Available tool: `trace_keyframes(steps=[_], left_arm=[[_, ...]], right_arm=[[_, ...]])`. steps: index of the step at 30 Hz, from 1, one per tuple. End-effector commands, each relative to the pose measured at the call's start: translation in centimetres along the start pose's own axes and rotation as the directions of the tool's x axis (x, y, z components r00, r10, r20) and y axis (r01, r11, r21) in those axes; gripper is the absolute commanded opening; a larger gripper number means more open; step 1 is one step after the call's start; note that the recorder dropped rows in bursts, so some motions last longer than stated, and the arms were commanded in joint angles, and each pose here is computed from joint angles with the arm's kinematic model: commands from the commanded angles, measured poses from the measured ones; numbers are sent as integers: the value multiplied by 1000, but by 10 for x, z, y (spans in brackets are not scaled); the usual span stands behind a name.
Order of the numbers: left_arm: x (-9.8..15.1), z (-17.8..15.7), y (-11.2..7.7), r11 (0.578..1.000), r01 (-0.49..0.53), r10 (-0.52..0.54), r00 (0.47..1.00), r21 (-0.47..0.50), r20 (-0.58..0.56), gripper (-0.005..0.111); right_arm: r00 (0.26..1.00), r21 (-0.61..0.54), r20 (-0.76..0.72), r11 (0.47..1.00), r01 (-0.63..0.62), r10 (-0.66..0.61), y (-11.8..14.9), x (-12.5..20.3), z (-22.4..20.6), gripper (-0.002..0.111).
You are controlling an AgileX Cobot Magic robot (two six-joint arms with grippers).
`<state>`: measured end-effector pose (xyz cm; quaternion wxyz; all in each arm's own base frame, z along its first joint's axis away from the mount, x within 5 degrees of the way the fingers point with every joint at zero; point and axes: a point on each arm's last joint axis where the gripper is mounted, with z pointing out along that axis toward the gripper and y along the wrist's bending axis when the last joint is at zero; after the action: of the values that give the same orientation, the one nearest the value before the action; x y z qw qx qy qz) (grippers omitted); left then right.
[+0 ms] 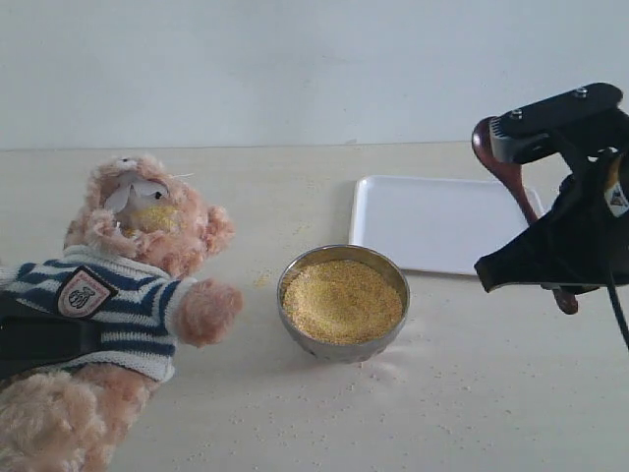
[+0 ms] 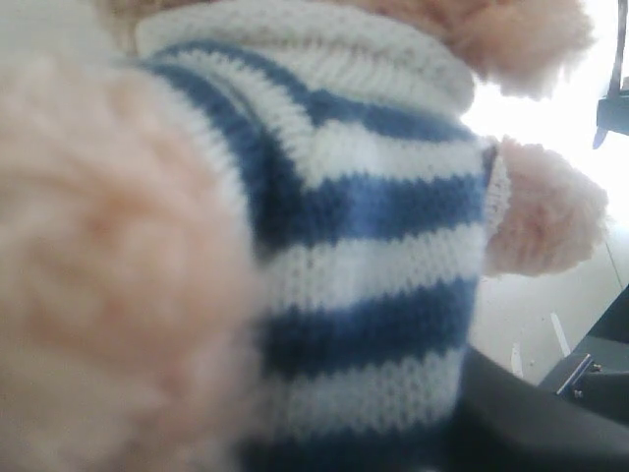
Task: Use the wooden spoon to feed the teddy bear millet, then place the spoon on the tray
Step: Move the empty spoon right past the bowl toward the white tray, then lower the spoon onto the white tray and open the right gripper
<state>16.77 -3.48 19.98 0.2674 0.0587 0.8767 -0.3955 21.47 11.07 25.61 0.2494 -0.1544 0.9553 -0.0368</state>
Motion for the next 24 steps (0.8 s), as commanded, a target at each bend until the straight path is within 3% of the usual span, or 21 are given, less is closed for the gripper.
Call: trace_keyframes(steps=[1, 5, 11, 19, 24], left_arm=[[0, 0, -2, 1000, 8, -8, 1000, 25, 7, 5], [0, 0, -2, 1000, 8, -8, 1000, 25, 7, 5], [0, 0, -2, 1000, 8, -8, 1000, 25, 7, 5], [0, 0, -2, 1000, 8, -8, 1000, 25, 7, 5], [0, 0, -2, 1000, 8, -8, 1000, 25, 7, 5]], right_arm=[[997, -16, 5, 996, -83, 83, -14, 1, 6, 0], [988, -25, 22, 988, -151, 152, -25, -1, 11, 0], [992, -35, -53, 992, -120, 118, -32, -12, 35, 0], [992, -27, -118, 999, -43, 40, -29, -62, 73, 0], [990, -39, -112, 995, -93, 89, -31, -92, 97, 0]])
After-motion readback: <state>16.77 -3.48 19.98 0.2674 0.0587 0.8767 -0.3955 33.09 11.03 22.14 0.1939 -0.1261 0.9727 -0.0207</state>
